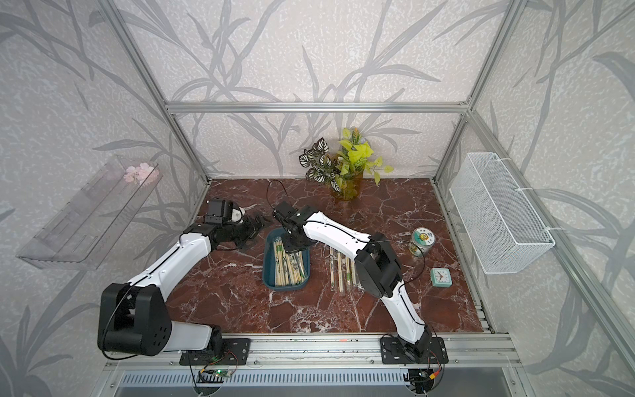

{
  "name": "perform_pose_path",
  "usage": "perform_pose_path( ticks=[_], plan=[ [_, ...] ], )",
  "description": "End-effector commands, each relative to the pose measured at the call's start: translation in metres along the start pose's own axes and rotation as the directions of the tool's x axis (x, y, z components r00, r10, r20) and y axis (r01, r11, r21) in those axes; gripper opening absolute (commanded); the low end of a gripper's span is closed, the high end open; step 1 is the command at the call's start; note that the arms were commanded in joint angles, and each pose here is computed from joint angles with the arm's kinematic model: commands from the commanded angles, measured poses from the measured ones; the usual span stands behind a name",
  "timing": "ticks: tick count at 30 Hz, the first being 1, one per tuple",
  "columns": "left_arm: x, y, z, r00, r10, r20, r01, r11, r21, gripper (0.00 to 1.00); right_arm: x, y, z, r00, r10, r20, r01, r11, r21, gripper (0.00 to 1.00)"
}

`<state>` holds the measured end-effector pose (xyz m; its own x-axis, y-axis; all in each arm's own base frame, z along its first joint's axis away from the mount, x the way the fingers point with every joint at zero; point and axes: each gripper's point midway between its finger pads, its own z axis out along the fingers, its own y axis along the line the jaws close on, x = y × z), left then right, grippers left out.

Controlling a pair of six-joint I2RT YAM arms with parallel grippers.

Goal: Take the paired disposable chopsticks out of the storage box
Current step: Pick up the paired disposable chopsticks from the storage box, then place the paired disposable chopsticks at the center of the board.

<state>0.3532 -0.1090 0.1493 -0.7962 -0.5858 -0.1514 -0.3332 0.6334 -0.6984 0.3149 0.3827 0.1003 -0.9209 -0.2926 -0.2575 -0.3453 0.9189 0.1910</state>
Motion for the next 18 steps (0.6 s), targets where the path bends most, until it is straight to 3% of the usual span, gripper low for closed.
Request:
perform_pose_path(
  ticks=[1,10,18],
  plan=[
    [-0.003,-0.011,-0.007,1.000,0.026,0.015,-0.026,0.999,0.042,1.00,-0.013,-0.004,-0.024,0.995,0.086,0.059,-0.082,0.994,-0.075,0.03],
    [0.005,-0.021,-0.009,0.999,0.039,-0.008,-0.038,0.997,0.071,1.00,-0.023,-0.042,-0.066,0.969,0.191,0.156,-0.175,0.978,-0.113,0.02],
    [0.021,-0.029,-0.001,0.997,0.064,-0.034,-0.061,0.996,0.072,1.00,0.002,-0.078,-0.037,0.977,0.186,0.101,-0.186,0.982,-0.011,0.02]
  ],
)
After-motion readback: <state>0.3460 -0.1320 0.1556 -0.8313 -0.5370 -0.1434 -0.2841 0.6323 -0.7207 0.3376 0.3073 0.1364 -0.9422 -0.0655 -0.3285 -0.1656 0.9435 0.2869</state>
